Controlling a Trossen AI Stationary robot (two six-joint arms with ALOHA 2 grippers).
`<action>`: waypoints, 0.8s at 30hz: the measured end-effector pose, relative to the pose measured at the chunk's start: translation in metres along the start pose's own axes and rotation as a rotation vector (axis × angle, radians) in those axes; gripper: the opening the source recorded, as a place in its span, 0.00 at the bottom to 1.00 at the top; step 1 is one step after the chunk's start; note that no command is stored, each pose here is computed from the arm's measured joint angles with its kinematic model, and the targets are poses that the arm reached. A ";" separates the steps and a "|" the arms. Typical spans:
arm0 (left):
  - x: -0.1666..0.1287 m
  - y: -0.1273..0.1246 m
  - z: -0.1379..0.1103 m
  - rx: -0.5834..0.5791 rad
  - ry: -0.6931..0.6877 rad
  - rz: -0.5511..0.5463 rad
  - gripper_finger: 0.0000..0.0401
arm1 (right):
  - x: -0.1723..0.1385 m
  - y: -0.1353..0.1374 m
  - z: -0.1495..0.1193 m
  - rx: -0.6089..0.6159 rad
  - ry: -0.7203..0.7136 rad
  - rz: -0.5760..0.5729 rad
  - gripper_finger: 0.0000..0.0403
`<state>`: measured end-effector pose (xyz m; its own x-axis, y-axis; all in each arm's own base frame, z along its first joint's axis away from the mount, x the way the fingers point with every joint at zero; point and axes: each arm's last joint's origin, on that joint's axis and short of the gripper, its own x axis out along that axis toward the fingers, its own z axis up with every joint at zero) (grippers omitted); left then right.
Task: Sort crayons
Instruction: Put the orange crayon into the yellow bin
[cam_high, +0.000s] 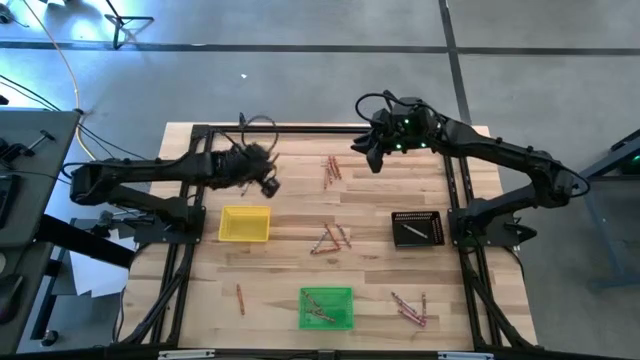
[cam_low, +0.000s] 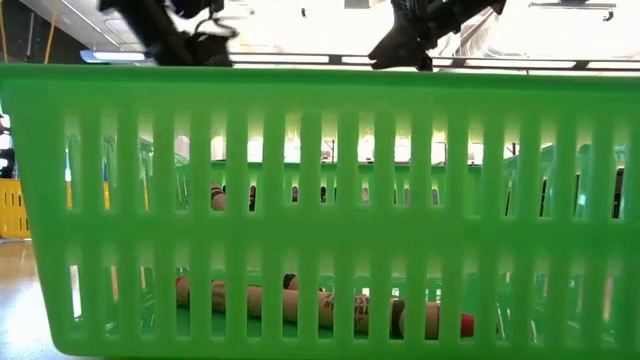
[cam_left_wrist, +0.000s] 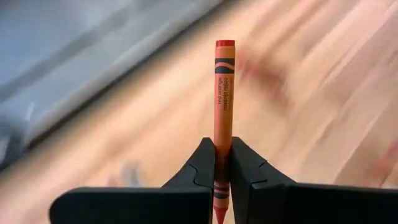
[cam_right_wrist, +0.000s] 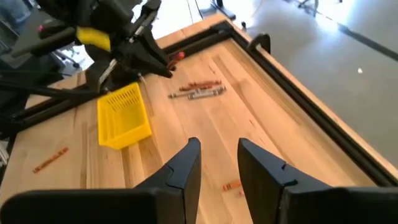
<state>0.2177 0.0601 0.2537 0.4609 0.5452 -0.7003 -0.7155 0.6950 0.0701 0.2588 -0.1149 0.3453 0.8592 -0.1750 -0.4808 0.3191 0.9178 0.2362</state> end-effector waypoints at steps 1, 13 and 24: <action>-0.001 0.001 -0.007 -0.011 0.063 0.020 0.00 | 0.001 0.000 0.000 0.000 0.002 0.000 0.24; -0.016 -0.019 -0.037 -0.004 0.570 0.015 0.00 | 0.006 -0.004 -0.004 0.021 0.028 -0.078 0.23; -0.023 -0.044 -0.050 0.349 0.706 0.081 0.00 | 0.016 -0.010 -0.008 0.291 0.031 -0.199 0.23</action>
<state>0.2121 -0.0061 0.2314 -0.1109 0.2550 -0.9606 -0.4731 0.8364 0.2767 0.2660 -0.1238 0.3284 0.7578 -0.3253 -0.5656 0.5832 0.7264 0.3636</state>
